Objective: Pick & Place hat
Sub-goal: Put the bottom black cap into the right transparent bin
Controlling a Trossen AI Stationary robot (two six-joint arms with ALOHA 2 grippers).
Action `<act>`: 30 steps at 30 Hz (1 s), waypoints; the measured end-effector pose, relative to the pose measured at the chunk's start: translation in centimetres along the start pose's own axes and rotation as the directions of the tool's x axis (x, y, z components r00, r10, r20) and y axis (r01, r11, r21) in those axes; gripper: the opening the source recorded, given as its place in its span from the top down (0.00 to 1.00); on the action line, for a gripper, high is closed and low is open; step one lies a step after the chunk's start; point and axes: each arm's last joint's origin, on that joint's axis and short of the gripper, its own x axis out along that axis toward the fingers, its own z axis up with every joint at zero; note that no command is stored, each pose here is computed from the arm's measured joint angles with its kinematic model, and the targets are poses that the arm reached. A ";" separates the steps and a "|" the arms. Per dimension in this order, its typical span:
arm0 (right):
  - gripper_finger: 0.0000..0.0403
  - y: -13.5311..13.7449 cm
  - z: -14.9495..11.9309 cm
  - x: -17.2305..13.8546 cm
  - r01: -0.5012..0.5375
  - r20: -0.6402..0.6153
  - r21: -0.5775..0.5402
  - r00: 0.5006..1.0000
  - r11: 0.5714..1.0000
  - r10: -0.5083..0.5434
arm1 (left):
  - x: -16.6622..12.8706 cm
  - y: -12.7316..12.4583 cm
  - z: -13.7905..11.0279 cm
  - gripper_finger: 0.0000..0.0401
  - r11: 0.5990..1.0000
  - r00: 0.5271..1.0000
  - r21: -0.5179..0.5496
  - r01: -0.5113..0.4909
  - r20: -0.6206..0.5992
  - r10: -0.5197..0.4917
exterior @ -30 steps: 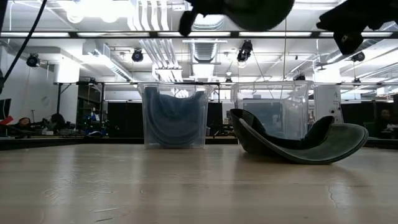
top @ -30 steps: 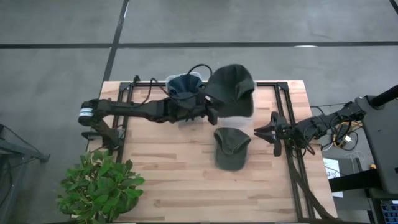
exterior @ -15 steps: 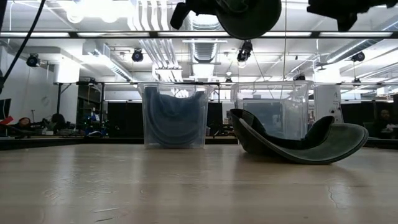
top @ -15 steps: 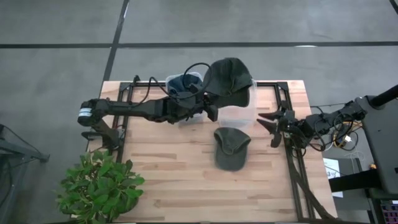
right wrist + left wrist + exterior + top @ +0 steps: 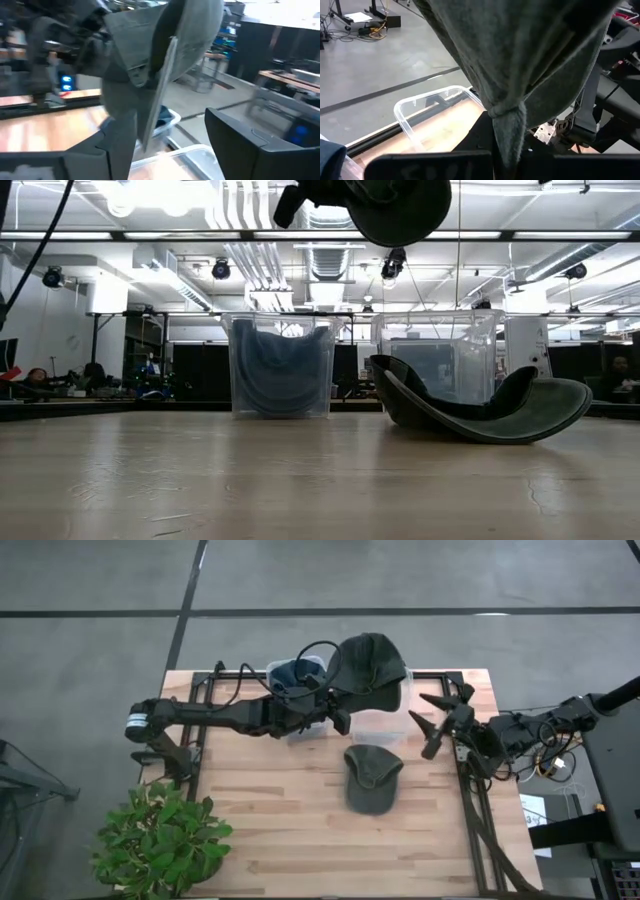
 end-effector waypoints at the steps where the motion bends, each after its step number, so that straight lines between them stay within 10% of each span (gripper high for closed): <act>1: 0.42 0.1 0.2 0.3 0.025 -0.007 -0.006 1.000 1.000 -0.025 | 0.0 0.0 0.0 0.99 1.000 1.000 0.001 0.000 0.000 0.000; 20: 0.37 1.0 1.9 6.3 0.124 -0.097 -0.008 0.988 0.992 -0.124 | 0.0 0.0 -0.1 0.99 0.998 1.000 0.055 0.000 -0.002 0.001; 30: 0.62 0.9 1.2 8.3 0.080 -0.141 0.033 0.987 0.996 -0.075 | 0.1 0.0 -0.2 0.99 0.997 1.000 0.075 0.003 -0.008 -0.002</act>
